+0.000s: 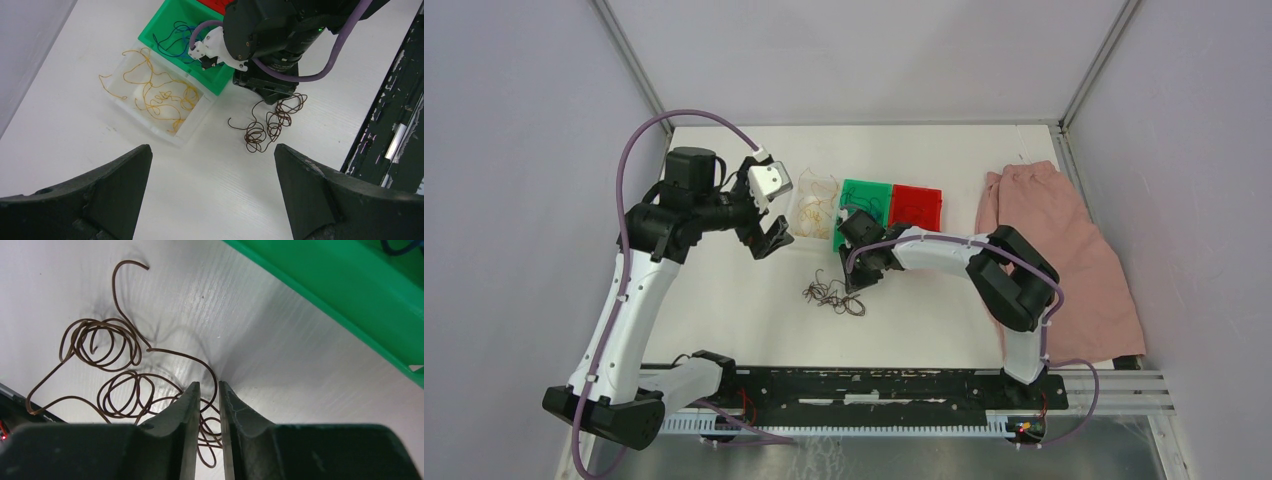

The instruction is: Untangle the cables

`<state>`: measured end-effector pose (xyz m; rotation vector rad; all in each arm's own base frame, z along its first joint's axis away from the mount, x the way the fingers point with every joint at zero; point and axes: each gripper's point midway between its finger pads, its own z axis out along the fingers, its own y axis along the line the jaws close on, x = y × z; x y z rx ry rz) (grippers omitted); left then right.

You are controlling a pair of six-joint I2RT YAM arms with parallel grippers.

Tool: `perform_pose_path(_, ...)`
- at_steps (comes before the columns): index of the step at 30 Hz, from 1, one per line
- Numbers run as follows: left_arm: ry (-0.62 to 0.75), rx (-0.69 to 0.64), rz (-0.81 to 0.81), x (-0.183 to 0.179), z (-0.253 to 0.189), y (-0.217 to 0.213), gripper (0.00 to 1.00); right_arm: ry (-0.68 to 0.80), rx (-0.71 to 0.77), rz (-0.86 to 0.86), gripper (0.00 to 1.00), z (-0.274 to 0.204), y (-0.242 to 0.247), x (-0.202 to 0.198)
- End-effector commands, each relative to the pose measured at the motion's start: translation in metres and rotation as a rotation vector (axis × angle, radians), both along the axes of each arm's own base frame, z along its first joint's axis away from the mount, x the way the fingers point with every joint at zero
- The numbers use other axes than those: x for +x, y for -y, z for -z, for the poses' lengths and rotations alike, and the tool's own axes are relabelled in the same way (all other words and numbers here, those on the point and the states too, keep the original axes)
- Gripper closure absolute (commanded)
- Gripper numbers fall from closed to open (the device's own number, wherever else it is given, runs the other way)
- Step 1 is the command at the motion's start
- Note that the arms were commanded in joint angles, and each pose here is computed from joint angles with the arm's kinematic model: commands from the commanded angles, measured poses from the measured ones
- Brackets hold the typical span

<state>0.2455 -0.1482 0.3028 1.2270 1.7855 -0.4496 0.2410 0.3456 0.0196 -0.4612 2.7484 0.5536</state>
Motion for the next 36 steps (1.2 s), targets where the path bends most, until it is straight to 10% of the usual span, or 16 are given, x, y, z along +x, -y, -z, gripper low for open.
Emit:
perform_pose_path(1,0.080,-0.030,0.038,0.004,-0.019,0.005,0.01,0.007,0.060,0.003,0.79,-0.012,-0.015,0.004)
perform_pose_path(9,0.087,-0.036,0.048,-0.004,-0.019,0.005,0.01,0.157,0.245,-0.024,0.99,-0.088,-0.034,0.017)
perform_pose_path(22,0.125,-0.060,0.120,-0.024,0.010,0.009,0.00,0.307,0.630,-0.180,1.00,-0.237,-0.056,-0.008)
perform_pose_path(36,0.070,0.059,0.240,-0.040,0.060,0.011,0.07,0.327,0.691,-0.294,1.00,-0.266,-0.070,-0.032)
